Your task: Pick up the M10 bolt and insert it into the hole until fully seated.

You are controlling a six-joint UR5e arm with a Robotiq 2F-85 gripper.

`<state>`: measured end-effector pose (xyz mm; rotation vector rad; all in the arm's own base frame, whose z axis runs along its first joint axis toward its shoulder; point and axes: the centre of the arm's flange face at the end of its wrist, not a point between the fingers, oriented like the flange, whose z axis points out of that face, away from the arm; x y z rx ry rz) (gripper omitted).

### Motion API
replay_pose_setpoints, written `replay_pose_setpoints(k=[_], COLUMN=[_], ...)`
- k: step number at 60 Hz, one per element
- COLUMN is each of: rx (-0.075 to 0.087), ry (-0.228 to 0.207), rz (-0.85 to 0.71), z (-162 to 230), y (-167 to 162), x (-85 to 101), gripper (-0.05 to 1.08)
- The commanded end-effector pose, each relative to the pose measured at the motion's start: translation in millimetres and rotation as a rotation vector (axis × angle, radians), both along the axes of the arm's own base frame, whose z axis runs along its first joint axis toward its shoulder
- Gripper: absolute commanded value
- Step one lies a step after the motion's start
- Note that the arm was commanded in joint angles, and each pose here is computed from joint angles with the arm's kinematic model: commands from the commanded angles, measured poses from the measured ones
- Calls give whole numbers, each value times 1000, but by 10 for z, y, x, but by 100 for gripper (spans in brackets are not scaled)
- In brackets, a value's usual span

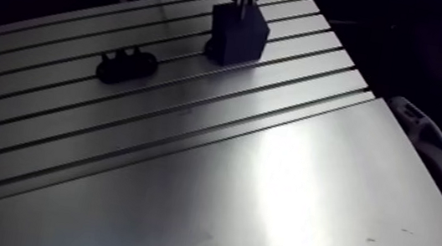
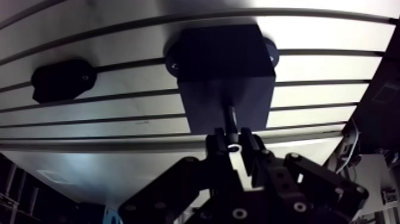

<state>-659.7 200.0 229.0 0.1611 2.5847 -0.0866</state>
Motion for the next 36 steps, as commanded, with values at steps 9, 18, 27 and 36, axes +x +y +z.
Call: replay_pose_setpoints(k=[9,18,27,36], rx=[-5,-2,2,5], ry=[-4,2,14,23], rz=[4,6,5,6], z=[-32,4,60,110], y=[-19,-7,4,10], x=[2,4,-20,-35], gripper=[29,1,1,1])
